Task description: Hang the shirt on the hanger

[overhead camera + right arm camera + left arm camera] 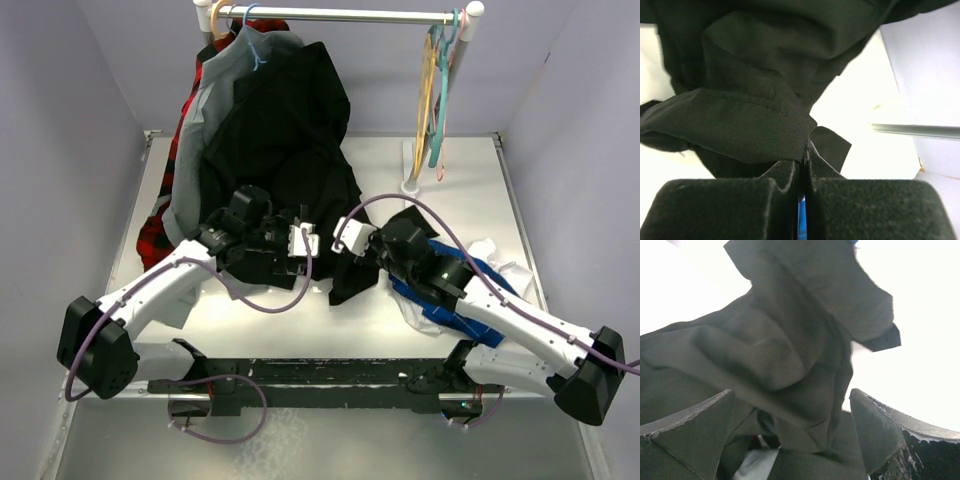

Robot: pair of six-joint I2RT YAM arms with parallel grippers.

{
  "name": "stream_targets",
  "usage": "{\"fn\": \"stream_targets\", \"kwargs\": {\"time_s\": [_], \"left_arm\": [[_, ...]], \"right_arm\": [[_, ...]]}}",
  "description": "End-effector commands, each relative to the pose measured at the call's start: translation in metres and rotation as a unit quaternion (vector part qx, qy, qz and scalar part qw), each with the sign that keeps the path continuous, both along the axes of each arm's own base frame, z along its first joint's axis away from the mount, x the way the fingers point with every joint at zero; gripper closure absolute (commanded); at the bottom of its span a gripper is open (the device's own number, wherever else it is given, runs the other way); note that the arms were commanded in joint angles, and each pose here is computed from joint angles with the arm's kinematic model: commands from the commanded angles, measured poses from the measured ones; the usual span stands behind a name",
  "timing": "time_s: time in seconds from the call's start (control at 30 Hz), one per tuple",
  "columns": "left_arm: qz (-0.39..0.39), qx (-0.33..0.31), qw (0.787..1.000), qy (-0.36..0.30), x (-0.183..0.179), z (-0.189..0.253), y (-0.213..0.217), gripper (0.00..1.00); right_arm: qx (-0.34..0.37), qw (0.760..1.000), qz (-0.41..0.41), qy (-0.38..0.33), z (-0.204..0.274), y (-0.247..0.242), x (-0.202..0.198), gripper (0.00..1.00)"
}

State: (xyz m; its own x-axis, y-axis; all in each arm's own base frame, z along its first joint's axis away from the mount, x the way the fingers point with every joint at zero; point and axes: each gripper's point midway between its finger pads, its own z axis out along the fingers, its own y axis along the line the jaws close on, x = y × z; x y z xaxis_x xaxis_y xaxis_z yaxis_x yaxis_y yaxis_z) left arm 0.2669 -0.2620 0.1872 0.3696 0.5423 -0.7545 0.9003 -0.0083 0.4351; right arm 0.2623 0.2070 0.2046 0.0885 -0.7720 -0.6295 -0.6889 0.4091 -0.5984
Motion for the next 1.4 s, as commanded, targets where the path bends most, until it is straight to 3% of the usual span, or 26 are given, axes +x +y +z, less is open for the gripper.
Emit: {"fn": "stream_targets", "kwargs": {"time_s": [0.0,0.17,0.33,0.43,0.6,0.9,1.07,1.37], "left_arm": [[-0.067,-0.021,0.996,0.049,-0.032,0.011,-0.021,0.01],[-0.039,0.024,0.999,0.012,-0.021,-0.022,-0.023,0.01],[0.028,-0.006,0.998,-0.064,0.021,-0.013,-0.03,0.01],[0.04,-0.015,0.996,-0.076,0.032,-0.012,-0.035,0.01],[-0.018,0.027,0.999,-0.018,-0.004,-0.042,-0.039,0.01],[-0.051,0.162,0.985,-0.032,-0.026,-0.096,0.008,0.01],[-0.038,0.198,0.976,-0.085,-0.012,-0.114,0.022,0.01],[0.078,0.144,0.959,-0.232,0.051,-0.094,0.012,0.01]], "right_arm": [[0.034,0.996,-0.05,-0.071,0.051,-0.007,0.032,1.0],[0.044,0.995,-0.036,-0.079,0.06,0.001,0.04,1.0],[0.044,0.996,-0.029,-0.075,0.057,0.005,0.044,1.0],[0.049,0.995,-0.033,-0.076,0.058,0.004,0.045,1.0],[0.055,0.993,-0.054,-0.09,0.065,-0.004,0.052,1.0],[0.055,0.993,-0.055,-0.091,0.064,-0.007,0.057,1.0],[0.058,0.993,-0.055,-0.09,0.062,-0.009,0.057,1.0],[0.072,0.992,-0.06,-0.087,0.063,-0.012,0.054,1.0]]}}
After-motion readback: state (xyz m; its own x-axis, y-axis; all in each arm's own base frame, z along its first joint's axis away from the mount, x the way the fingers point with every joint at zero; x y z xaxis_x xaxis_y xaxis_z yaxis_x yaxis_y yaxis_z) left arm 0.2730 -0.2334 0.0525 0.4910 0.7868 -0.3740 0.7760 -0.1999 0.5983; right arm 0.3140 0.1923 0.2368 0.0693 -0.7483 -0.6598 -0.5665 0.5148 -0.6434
